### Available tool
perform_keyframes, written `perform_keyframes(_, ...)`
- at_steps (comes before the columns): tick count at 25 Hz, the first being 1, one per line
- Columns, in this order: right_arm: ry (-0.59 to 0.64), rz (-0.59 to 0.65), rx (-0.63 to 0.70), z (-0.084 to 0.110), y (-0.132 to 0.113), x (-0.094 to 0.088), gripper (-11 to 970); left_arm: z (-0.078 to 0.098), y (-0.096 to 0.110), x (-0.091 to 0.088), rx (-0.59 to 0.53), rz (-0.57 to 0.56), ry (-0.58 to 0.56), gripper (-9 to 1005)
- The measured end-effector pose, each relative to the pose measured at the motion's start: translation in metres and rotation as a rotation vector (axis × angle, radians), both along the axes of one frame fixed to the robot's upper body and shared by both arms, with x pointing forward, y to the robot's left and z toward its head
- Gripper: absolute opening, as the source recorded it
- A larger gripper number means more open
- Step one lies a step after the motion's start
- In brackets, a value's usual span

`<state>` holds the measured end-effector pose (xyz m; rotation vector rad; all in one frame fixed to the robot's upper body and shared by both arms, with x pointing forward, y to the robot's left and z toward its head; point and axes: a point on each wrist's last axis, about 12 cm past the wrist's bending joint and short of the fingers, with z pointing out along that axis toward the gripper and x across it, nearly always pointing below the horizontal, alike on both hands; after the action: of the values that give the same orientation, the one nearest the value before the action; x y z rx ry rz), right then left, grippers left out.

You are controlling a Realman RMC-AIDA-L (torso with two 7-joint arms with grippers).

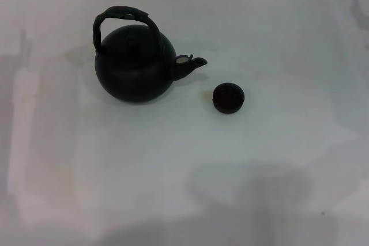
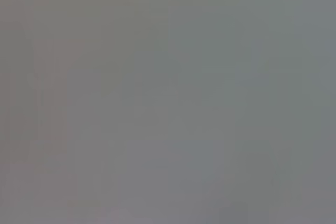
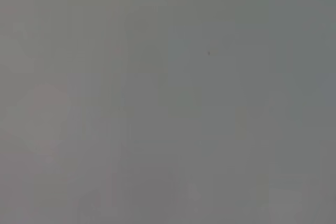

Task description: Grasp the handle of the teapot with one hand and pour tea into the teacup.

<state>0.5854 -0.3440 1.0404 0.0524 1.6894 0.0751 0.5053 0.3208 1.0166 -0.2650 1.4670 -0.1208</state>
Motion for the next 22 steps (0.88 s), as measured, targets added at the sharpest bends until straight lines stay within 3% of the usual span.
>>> perform_keyframes(22,0.003,0.006,-0.009,0.0050,0.0037,0.0095,842,0.0025,-0.0024,0.0060,0.007,-0.005,-0.005,831)
